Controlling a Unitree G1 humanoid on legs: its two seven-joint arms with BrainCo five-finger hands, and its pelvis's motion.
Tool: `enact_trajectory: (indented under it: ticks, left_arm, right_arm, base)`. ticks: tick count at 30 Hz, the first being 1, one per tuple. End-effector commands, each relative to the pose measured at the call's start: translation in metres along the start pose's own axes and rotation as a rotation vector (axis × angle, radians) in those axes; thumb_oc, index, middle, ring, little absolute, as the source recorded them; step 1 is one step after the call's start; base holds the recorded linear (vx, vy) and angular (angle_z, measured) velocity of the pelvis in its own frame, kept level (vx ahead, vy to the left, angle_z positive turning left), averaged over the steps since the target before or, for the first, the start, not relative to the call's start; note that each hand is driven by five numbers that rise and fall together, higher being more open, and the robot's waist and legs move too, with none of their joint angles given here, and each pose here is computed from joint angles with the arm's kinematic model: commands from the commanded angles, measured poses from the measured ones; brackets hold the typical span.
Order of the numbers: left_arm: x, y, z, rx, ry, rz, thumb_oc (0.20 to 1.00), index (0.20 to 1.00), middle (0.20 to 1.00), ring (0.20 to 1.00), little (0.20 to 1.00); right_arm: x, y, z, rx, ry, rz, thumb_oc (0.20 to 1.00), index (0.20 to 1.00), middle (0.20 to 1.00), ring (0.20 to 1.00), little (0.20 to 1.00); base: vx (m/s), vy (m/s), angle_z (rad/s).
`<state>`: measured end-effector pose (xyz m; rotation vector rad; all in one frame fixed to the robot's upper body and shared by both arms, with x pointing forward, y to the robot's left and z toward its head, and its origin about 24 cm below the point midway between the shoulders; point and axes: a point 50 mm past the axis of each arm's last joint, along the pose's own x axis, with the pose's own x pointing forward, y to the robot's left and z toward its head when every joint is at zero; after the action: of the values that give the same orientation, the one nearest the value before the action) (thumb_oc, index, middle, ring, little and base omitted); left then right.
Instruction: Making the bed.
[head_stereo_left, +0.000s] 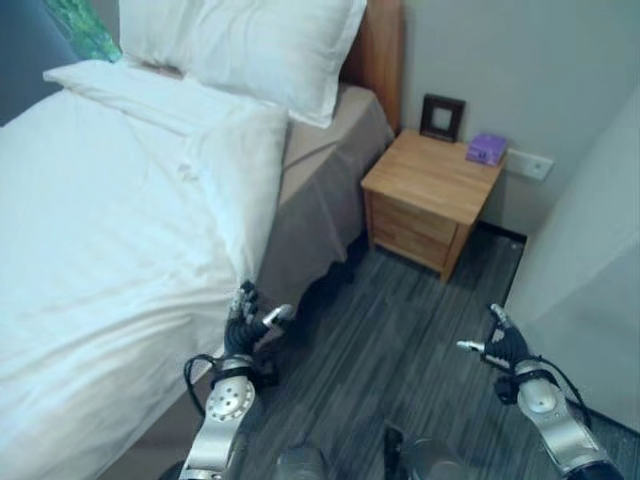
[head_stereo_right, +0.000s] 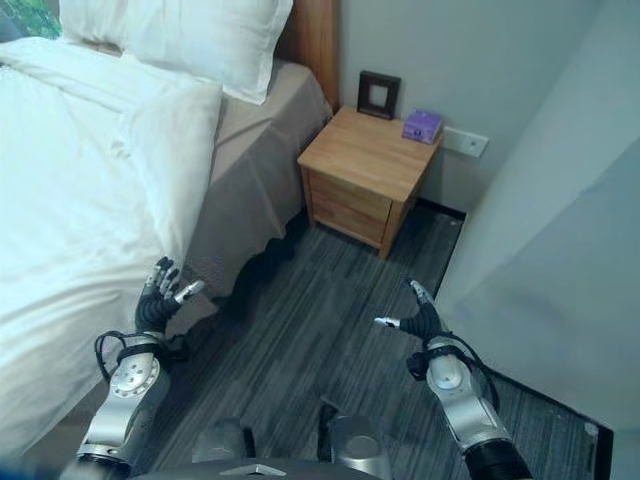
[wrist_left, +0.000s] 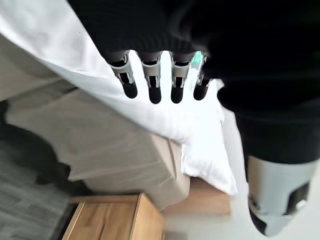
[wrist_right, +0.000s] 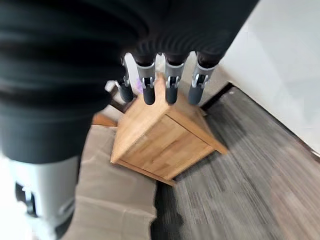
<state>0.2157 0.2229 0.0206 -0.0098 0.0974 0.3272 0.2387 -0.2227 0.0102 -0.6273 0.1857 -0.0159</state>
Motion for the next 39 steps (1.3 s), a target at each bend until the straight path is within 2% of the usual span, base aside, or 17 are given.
enact_trajectory:
  ticks: [1, 5, 11, 15, 17, 26, 31, 34, 38, 39]
  left_arm:
    - [0.011, 0.002, 0.026, -0.007, -0.129, 0.018, 1.000, 1.000, 1.000, 1.000, 1.000]
    - [0.007, 0.006, 0.018, 0.003, -0.092, 0.022, 1.000, 1.000, 1.000, 1.000, 1.000]
    - [0.015, 0.007, 0.033, 0.078, -0.144, 0.003, 1.000, 1.000, 1.000, 1.000, 1.000]
    - [0.024, 0.013, 0.060, 0.069, -0.251, 0.022, 1.000, 1.000, 1.000, 1.000, 1.000]
    - [0.024, 0.022, 0.068, 0.048, -0.286, 0.048, 1.000, 1.000, 1.000, 1.000, 1.000]
    - [0.026, 0.046, 0.069, 0.052, -0.281, 0.132, 1.000, 1.000, 1.000, 1.000, 1.000]
    - [0.024, 0.048, 0.060, -0.095, -0.251, 0.163, 1.000, 1.000, 1.000, 1.000, 1.000]
    - [0.028, 0.053, 0.059, -0.146, -0.240, 0.209, 1.000, 1.000, 1.000, 1.000, 1.000]
    - [0.035, 0.058, 0.060, -0.099, -0.229, 0.221, 1.000, 1.000, 1.000, 1.000, 1.000]
    - [0.034, 0.070, 0.055, -0.039, -0.194, 0.238, 1.000, 1.000, 1.000, 1.000, 1.000]
  right_arm:
    - [0.001, -0.026, 0.017, -0.044, -0.100, -0.048, 1.000, 1.000, 1.000, 1.000, 1.000]
    - [-0.007, -0.027, 0.006, -0.057, -0.056, -0.037, 1.000, 1.000, 1.000, 1.000, 1.000]
    - [0.000, -0.018, 0.026, -0.133, -0.143, -0.009, 1.000, 1.000, 1.000, 1.000, 1.000]
    - [0.015, -0.029, 0.054, -0.159, -0.239, -0.054, 1.000, 1.000, 1.000, 1.000, 1.000]
    - [0.025, -0.036, 0.083, -0.165, -0.340, -0.075, 1.000, 1.000, 1.000, 1.000, 1.000]
    - [0.033, -0.035, 0.135, -0.124, -0.537, -0.095, 1.000, 1.000, 1.000, 1.000, 1.000]
    - [0.040, -0.032, 0.145, -0.124, -0.548, -0.058, 1.000, 1.000, 1.000, 1.000, 1.000]
    - [0.051, -0.044, 0.132, -0.194, -0.463, -0.073, 1.000, 1.000, 1.000, 1.000, 1.000]
    - [0.059, -0.062, 0.127, -0.301, -0.409, -0.117, 1.000, 1.000, 1.000, 1.000, 1.000]
    - [0.059, -0.071, 0.120, -0.320, -0.377, -0.143, 1.000, 1.000, 1.000, 1.000, 1.000]
  base:
    - [0.32, -0.033, 0.10]
    - [0.52, -0.077, 0.33]
    - [0.30, -0.001, 1.08]
    - [0.20, -0.230, 1.24]
    - [0.21, -0.397, 0.72]
    - [0.17, -0.269, 1.17]
    - [0.10, -0.239, 0.33]
    - [0.02, -0.148, 0.59]
    - [0.17, 0.006, 1.10]
    - [0.15, 0.079, 0.82]
